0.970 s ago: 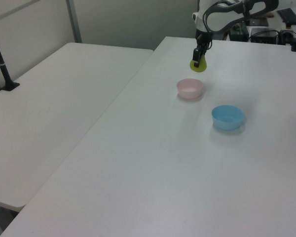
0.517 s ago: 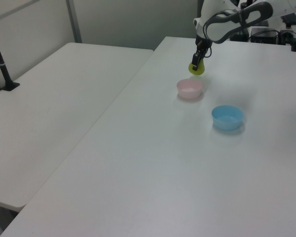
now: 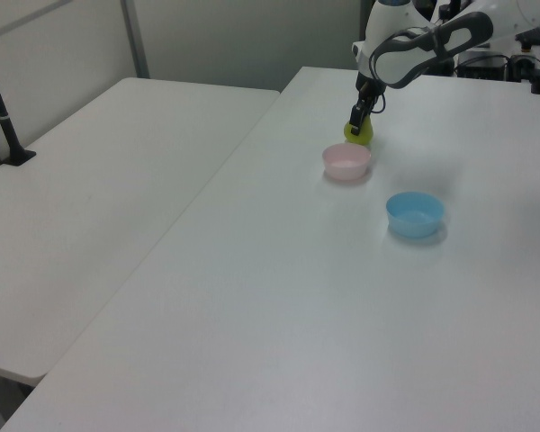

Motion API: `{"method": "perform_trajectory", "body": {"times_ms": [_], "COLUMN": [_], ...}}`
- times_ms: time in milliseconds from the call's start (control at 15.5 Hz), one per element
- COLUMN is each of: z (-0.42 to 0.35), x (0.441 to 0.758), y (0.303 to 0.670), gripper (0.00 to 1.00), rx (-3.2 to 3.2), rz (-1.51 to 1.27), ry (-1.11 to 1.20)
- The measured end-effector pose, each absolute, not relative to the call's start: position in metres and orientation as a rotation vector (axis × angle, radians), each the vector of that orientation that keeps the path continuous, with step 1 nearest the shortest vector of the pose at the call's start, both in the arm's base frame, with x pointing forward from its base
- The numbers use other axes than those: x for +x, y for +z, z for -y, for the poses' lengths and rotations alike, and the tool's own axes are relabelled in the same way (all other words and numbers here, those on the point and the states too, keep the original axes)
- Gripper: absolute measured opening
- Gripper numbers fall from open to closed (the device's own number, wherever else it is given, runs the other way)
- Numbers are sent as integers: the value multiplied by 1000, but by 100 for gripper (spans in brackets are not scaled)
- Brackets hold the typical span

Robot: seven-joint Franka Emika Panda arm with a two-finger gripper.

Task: Pick up a pear from the bowl
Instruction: 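Open the gripper, release the pear, and raise the gripper away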

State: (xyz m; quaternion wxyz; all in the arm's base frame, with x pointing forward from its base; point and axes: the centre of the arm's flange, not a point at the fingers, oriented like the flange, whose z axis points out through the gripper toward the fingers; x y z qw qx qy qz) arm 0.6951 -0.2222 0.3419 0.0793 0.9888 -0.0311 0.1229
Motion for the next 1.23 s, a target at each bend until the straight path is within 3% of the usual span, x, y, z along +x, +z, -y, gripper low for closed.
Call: {"method": "perform_trajectory", "body": {"times_ms": [129, 323, 776, 1229], "z": [222, 218, 130, 43], "x": [696, 700, 682, 642], "y": [346, 374, 470, 529], "gripper": [92, 100, 100, 100], "rx": [2955, 2939, 3021, 3071], "rz": [93, 85, 93, 41], "ry": [379, 443, 298, 69]}}
